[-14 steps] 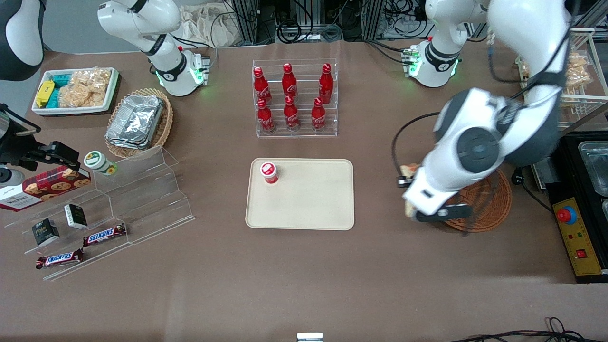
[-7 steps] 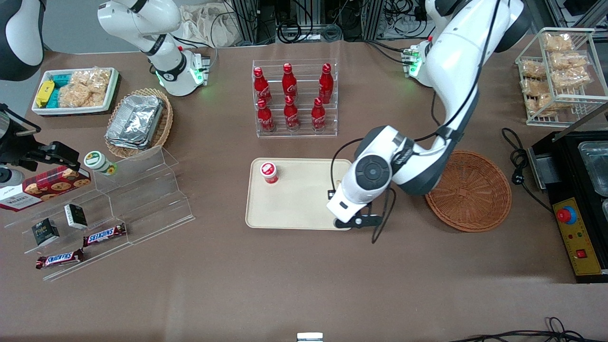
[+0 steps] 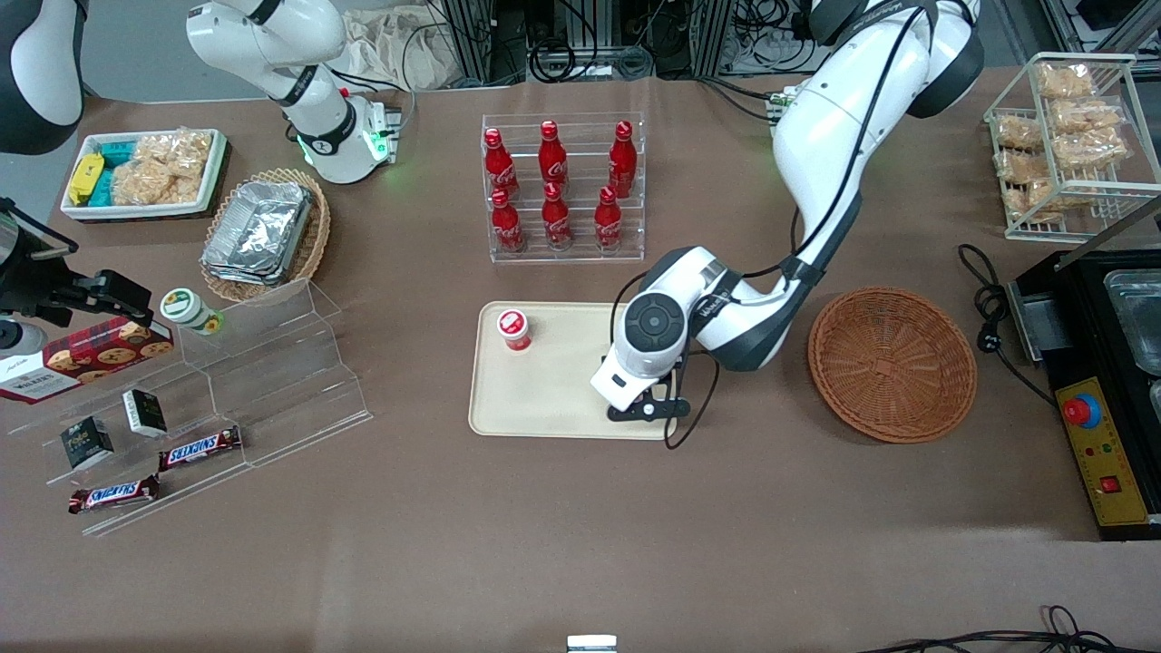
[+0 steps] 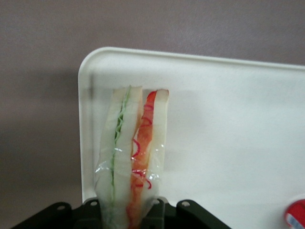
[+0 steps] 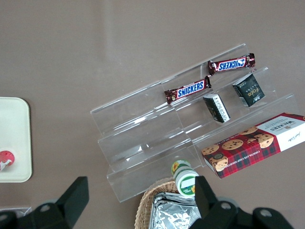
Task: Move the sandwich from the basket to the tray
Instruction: 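Lower the sandwich onto the tray beside the red can and open the left gripper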
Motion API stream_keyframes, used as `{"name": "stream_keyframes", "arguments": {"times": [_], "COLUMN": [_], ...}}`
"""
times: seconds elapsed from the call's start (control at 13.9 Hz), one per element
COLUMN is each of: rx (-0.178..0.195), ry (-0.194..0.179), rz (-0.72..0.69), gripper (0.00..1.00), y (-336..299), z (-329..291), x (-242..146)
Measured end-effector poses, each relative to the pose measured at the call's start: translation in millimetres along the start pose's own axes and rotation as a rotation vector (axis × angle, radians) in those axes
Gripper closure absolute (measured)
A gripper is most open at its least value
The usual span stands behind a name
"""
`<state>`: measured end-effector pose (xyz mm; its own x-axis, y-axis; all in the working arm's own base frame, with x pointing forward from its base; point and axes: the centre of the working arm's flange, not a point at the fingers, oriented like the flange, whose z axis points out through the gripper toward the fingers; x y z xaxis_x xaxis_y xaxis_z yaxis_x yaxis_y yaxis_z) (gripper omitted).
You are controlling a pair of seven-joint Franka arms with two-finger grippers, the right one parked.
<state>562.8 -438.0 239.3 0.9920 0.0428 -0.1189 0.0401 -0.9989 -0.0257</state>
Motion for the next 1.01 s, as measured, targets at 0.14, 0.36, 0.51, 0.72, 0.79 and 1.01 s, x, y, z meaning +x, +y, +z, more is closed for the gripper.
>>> {"name": "stream_keyframes", "arguments": {"times": [0.14, 0.36, 0.51, 0.72, 0.79, 1.01], "rx": [0.033, 0.046, 0.042, 0.019, 0.015, 0.043], "ry": [0.003, 0.003, 0.009, 0.047, 0.067, 0.105], "rz": [0.021, 0.023, 0.017, 0.004, -0.004, -0.055], "gripper": [0.8, 0.65, 0.45, 0.15, 0.05, 0.0], "y": [-2.0, -5.2, -6.9, -9.5, -13.3, -47.0], "z": [12.0, 20.8, 18.4, -8.1, -26.0, -95.2], "x": [-5.4, -7.1, -4.7, 2.9, 5.5, 13.8]}}
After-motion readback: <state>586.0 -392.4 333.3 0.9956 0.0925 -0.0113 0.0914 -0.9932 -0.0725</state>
